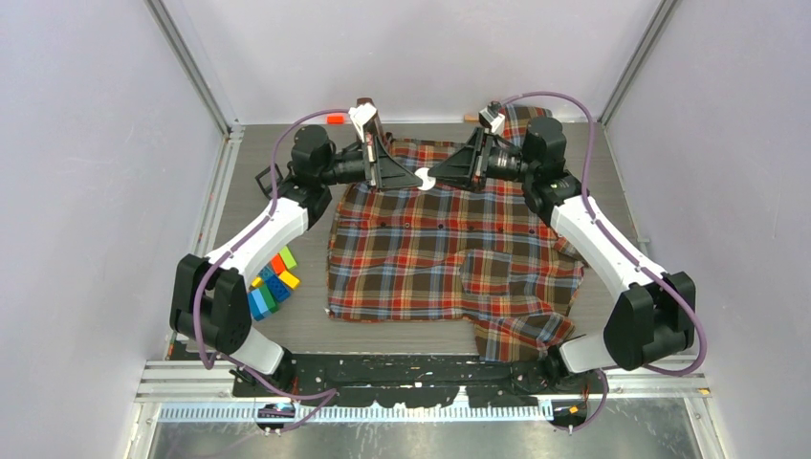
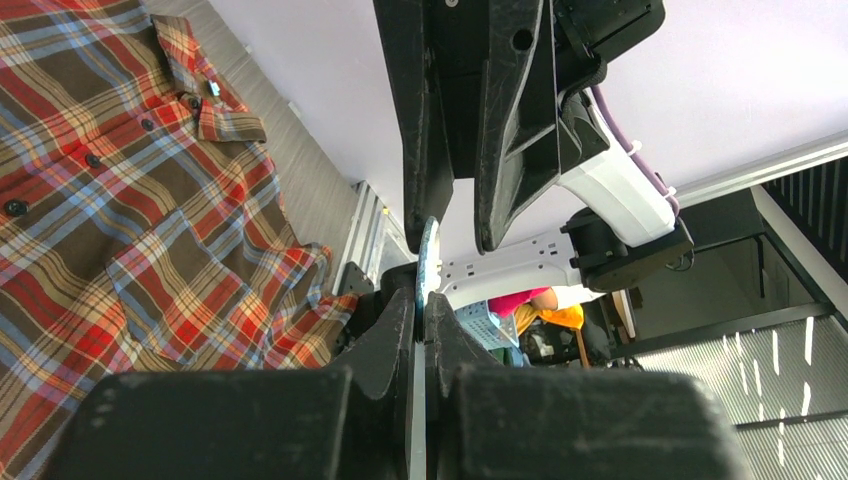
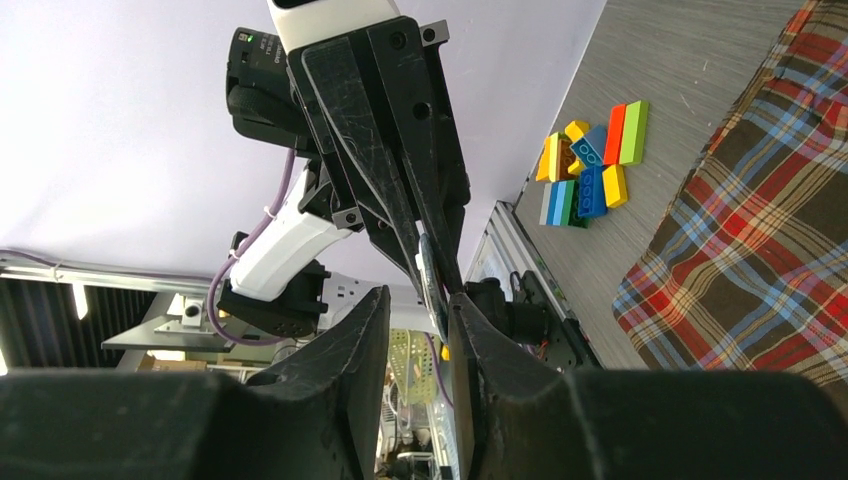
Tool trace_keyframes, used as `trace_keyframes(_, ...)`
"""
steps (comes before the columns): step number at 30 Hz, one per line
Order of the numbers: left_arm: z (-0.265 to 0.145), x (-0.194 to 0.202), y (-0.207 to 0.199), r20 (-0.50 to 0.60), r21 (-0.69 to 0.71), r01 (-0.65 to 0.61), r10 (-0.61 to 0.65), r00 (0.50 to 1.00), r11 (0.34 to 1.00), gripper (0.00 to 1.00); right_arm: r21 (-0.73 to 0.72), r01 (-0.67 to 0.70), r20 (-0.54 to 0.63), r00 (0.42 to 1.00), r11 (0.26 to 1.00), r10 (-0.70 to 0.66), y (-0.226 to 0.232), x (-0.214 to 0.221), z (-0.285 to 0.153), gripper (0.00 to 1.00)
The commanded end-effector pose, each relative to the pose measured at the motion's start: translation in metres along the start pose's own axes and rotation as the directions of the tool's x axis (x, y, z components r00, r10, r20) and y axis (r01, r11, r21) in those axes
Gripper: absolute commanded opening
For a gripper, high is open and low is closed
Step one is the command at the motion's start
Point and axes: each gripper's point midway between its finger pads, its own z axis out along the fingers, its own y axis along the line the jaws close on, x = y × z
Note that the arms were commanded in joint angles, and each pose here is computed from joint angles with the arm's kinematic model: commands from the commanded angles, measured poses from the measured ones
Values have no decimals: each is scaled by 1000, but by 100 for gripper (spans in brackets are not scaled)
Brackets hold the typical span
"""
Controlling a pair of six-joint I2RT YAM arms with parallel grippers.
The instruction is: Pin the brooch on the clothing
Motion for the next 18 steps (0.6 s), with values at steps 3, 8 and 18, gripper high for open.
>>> trace_keyframes(3,-1,-11,-13,16,21,-63,63,998,998,0,-24,35,-76,996,999,-37,14,14,5,31)
trace_keyframes(8,-1,-12,-14,20,24,-66,65,998,998,0,-6,32,-84,996,999,-33,9,16,8,22)
trace_keyframes(18,-1,-10,-17,8,39,-76,76,997,996,0,74,-17,-88,996,997,23,-11,17,10,7)
